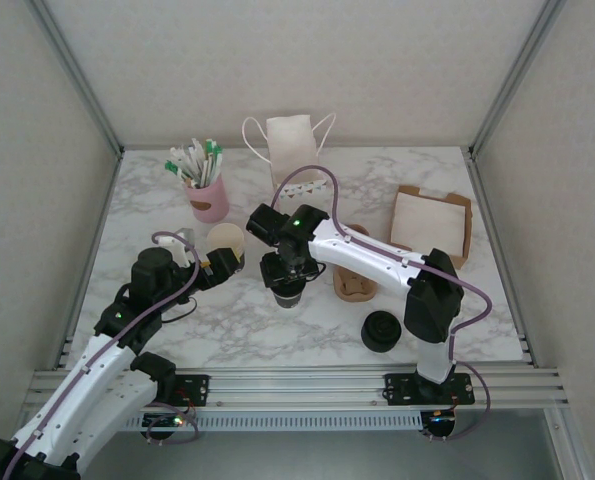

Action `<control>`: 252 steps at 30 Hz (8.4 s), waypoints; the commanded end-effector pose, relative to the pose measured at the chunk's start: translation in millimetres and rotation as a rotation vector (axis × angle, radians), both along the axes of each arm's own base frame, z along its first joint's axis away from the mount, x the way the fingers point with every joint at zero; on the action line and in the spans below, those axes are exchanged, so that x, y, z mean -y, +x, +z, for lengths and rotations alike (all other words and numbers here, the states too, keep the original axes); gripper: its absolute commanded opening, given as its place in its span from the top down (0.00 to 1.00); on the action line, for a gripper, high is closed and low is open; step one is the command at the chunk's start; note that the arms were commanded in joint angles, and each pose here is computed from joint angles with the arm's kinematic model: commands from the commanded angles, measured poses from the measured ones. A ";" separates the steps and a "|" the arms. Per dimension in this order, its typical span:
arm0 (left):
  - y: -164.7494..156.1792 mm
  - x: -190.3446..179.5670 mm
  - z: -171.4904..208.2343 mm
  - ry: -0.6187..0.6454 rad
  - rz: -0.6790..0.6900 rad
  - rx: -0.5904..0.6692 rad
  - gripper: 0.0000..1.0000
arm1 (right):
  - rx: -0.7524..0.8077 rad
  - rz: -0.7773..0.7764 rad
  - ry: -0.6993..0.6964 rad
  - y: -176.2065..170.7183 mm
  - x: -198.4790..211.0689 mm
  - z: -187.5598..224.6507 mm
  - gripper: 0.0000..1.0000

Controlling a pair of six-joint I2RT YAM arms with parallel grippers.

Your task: Pack the takeout coffee

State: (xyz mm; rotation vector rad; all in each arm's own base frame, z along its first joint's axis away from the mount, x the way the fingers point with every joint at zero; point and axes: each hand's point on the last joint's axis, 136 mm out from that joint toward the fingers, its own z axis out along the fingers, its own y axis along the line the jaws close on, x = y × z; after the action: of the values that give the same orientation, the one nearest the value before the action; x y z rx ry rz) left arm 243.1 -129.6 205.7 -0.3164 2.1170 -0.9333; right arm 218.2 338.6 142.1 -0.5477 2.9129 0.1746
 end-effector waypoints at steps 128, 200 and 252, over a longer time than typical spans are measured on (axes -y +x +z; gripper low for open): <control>-4.1 35.5 43.0 -0.018 -0.079 -0.007 0.57 | 0.058 -0.136 0.431 -16.5 54.2 32.0 0.65; 10.2 75.1 -46.5 0.173 -0.138 -0.167 0.41 | -0.121 -0.201 0.577 66.3 8.1 -25.6 0.73; 7.2 63.9 -70.8 0.179 -0.165 -0.230 0.60 | -0.046 -0.349 0.807 -8.6 3.7 -8.6 1.00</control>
State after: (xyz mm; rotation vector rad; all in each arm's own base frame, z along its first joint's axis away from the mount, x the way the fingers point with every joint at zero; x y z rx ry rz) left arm 252.1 -194.8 133.9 -0.1838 2.4634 -0.8069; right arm 210.0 335.2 142.1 0.0758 2.5831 1.2426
